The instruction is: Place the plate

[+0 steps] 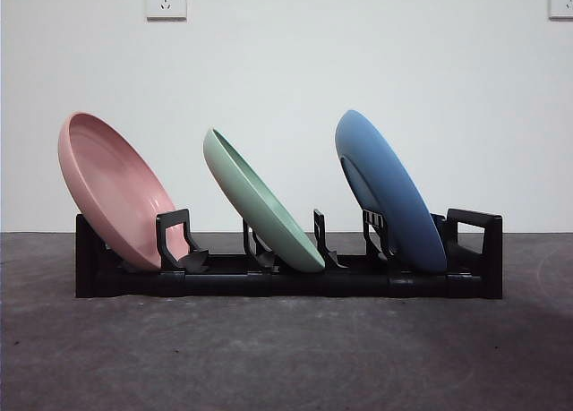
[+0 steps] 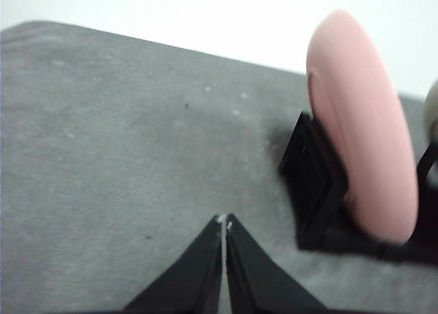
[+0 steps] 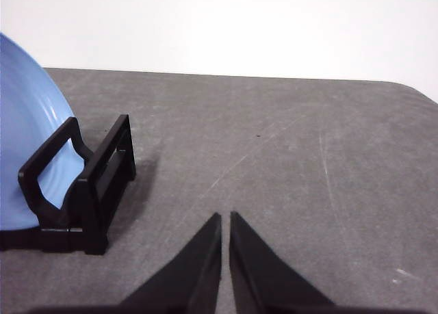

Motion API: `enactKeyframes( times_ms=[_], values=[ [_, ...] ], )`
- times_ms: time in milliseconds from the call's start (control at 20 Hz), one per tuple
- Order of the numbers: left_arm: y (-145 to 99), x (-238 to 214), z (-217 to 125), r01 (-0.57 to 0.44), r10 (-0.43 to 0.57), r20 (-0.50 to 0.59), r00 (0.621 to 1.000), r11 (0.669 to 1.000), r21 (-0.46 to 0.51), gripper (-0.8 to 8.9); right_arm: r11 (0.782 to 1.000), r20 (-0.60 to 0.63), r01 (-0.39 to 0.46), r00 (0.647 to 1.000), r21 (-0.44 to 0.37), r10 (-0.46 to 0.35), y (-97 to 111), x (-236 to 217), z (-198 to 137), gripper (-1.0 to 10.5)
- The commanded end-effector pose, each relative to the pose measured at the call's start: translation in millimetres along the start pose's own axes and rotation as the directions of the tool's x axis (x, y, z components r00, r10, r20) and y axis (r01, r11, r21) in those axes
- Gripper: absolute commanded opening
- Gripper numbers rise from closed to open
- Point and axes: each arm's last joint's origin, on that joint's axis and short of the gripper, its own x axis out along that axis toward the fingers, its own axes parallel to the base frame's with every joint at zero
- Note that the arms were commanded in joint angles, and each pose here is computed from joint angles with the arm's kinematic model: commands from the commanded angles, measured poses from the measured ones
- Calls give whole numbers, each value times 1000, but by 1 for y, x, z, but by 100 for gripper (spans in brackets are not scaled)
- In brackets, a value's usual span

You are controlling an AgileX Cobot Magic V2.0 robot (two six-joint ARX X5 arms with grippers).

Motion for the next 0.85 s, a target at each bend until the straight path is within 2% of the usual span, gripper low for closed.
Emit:
enactKeyframes(
  times_ms=[50, 350, 550, 650, 850],
  values=[
    [0, 2, 0, 18, -12, 45, 999, 988, -152, 7, 998, 26, -5, 1000, 69, 3, 0, 0, 2, 18],
    [-3, 0, 13, 75, -45, 179, 983, 984, -162, 7, 992, 128, -21, 992, 121, 6, 1, -1, 11, 18],
    [-6, -3, 25, 128, -68, 270, 960, 970, -209, 7, 977, 225, -54, 974, 205, 7, 1, -2, 21, 17],
    [-7, -6, 30, 125, -66, 257, 964, 967, -223, 9, 967, 262, -79, 965, 244, 12, 1, -4, 28, 16],
    [-10, -13, 42, 67, -37, 129, 991, 971, -229, 10, 961, 249, -78, 968, 267, 9, 1, -11, 49, 16]
  ],
)
